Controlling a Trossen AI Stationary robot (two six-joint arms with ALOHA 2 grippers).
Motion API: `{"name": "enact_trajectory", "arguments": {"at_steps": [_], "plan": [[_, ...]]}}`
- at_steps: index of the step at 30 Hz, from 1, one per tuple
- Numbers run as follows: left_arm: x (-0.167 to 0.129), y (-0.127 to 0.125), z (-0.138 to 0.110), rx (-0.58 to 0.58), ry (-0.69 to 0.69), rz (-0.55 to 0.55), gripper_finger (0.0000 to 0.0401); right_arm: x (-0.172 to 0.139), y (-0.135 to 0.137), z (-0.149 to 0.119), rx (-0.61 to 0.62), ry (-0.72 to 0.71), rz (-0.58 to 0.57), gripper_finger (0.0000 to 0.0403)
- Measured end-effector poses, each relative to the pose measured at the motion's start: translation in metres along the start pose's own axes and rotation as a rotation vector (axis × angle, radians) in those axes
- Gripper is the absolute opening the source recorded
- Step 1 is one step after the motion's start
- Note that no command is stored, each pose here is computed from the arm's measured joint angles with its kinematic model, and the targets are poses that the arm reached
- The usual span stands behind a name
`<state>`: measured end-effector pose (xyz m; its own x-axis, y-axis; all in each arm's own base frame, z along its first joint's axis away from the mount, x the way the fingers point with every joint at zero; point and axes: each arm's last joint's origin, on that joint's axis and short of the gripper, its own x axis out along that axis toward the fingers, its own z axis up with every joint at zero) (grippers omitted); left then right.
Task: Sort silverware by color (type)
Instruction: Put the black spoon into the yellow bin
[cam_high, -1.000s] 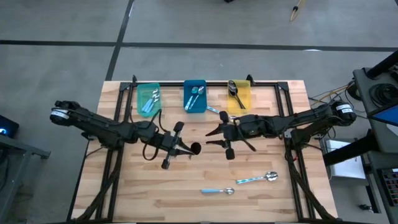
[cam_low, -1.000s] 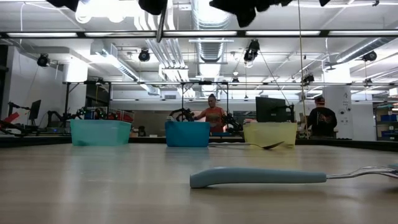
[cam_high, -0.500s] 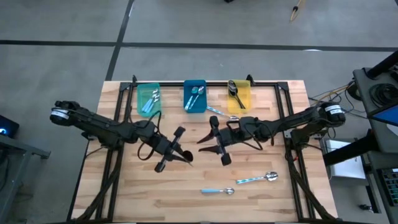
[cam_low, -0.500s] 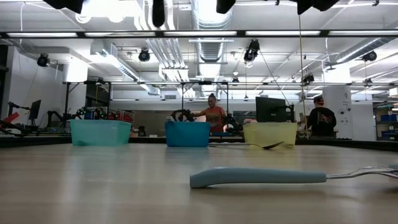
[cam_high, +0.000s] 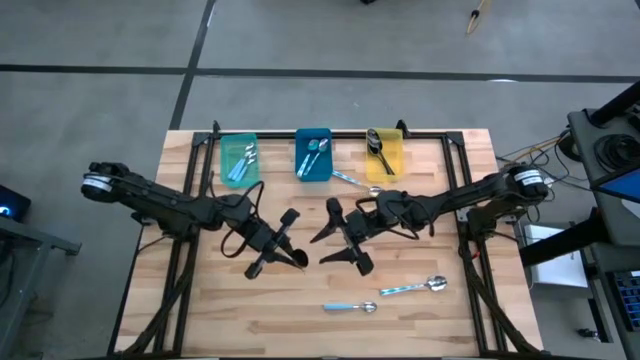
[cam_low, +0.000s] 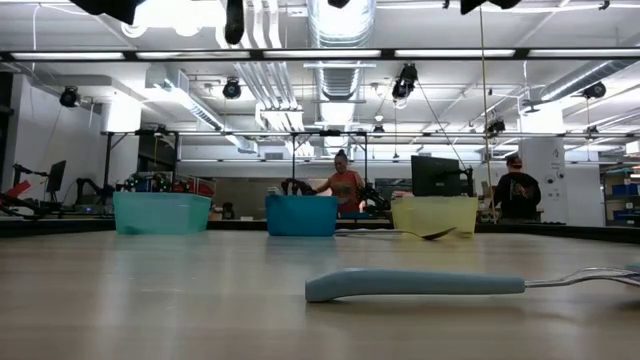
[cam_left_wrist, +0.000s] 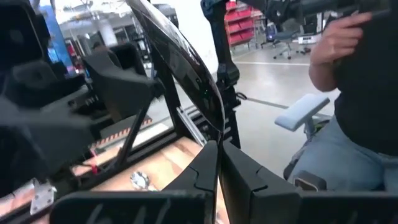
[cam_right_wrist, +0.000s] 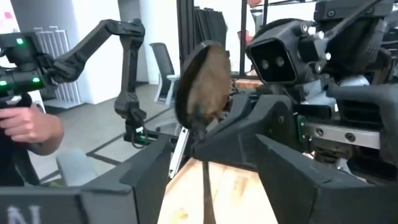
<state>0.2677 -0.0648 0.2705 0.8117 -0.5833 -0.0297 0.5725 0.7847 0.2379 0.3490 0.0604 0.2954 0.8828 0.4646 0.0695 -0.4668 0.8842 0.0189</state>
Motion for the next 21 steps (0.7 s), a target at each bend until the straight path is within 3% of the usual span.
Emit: {"name": "enact_trajectory", "arguments": {"at_steps": [8,21], "plan": [[0.0,0.002,0.0,0.001,0.005,0.037,0.0,0.023,-0.008,-0.003,-0.035,0.01,0.01,0.0244],[-0.001,0.004,0.001,-0.007,0.004,0.058,0.0,0.047,-0.014,-0.003,-0.145,0.022,0.086,0.0237]]}}
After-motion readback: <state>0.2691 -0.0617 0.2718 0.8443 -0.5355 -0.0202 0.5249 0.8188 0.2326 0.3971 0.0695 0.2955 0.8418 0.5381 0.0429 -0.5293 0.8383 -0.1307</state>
